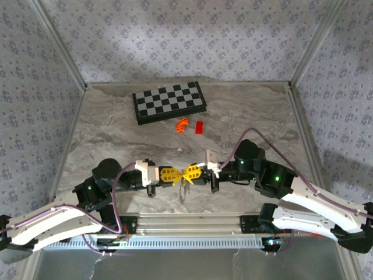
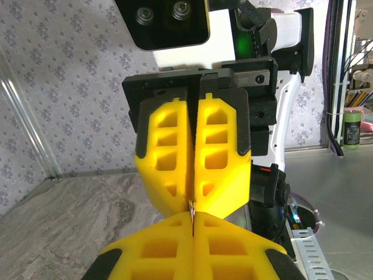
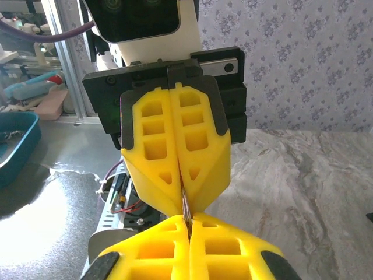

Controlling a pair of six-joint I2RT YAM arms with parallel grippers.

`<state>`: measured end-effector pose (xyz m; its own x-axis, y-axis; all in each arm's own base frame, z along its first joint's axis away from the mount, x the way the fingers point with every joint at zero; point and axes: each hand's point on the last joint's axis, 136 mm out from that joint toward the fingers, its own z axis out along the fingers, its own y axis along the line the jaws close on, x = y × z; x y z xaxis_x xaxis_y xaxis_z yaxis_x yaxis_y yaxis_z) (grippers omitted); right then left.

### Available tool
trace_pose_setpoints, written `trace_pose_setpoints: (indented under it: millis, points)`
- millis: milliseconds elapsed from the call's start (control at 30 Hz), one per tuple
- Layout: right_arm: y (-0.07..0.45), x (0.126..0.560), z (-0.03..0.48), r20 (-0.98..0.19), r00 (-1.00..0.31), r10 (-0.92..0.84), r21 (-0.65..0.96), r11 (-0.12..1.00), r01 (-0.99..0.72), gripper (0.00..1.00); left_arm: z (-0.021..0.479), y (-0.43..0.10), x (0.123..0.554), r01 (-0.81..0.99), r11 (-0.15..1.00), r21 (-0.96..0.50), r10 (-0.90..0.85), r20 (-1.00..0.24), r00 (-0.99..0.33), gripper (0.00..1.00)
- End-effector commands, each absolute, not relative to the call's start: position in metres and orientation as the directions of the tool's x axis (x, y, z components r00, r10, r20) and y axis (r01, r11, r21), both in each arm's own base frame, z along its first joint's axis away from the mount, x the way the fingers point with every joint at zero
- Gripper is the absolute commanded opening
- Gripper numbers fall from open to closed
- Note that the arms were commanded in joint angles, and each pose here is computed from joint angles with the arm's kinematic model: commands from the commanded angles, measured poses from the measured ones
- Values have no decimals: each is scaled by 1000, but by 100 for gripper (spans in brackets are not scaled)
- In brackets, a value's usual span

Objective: Put the keys on the keyring

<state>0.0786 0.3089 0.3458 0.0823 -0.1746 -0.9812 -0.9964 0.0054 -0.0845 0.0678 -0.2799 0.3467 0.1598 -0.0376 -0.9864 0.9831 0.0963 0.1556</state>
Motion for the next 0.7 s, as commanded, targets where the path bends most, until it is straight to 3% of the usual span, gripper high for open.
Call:
trace_pose_setpoints:
  millis: [0, 167, 267, 433, 667]
  points:
    - [310, 80, 347, -981, 92, -170, -94, 8, -995, 0, 370, -276, 60, 982, 78, 174, -100, -978, 182, 0]
    - [310, 84, 338, -963, 100, -252, -109, 25, -994, 0, 358, -277, 73, 977, 137, 166, -6, -986, 168, 0]
    - [308, 85, 333, -945, 103, -311, -119, 31, -992, 0, 344, -276, 83, 972, 173, 157, 95, -985, 142, 8]
    - [307, 85, 326, -916, 107, -387, -123, 17, -992, 0, 329, -277, 86, 974, 171, 151, 196, -974, 116, 11]
    - [313, 85, 323, -904, 112, -413, -121, -4, -993, 0, 325, -279, 88, 973, 166, 159, 226, -967, 120, 4]
